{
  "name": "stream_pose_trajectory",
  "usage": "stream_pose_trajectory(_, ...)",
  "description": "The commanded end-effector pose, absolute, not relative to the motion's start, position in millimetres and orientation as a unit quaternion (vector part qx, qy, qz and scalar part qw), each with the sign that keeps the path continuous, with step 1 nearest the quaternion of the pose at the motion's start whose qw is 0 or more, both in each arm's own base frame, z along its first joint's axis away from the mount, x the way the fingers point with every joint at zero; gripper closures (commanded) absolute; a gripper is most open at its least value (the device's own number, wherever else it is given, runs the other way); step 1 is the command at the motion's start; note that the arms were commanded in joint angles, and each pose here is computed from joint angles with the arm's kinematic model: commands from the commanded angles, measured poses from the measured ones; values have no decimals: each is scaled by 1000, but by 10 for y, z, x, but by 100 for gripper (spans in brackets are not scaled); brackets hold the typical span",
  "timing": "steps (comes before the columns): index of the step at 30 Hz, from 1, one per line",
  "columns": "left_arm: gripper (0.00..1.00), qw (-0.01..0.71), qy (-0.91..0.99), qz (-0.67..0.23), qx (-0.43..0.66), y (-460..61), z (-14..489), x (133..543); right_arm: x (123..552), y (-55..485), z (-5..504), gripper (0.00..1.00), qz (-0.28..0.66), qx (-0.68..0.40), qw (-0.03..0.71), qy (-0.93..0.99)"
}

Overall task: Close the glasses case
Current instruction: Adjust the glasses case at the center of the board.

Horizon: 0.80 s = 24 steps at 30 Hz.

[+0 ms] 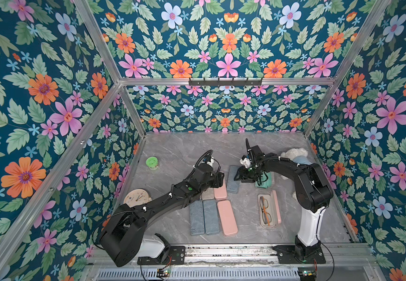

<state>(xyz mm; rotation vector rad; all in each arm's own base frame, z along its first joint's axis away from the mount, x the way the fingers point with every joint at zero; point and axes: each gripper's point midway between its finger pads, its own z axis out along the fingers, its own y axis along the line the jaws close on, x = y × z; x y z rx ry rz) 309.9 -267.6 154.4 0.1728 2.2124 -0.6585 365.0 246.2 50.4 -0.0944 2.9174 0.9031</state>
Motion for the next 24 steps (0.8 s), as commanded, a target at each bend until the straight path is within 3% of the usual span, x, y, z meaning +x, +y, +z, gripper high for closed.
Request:
stream_pose_trajectory(1, 30, 403, 877, -253, 65, -2639, 1530, 3102, 3699, 2415, 444, 43, 280, -24, 30, 959)
stream_pose_trajectory(9, 30, 402, 879, -245, 68, -2612, 1490, 3093, 3817, 2475, 288, 47, 275, -32, 10, 961)
stream_pose_trajectory(24, 30, 398, 880, -249, 73, -2657, 1464, 3103, 3646, 2621, 320, 51, 305, -78, 4, 949)
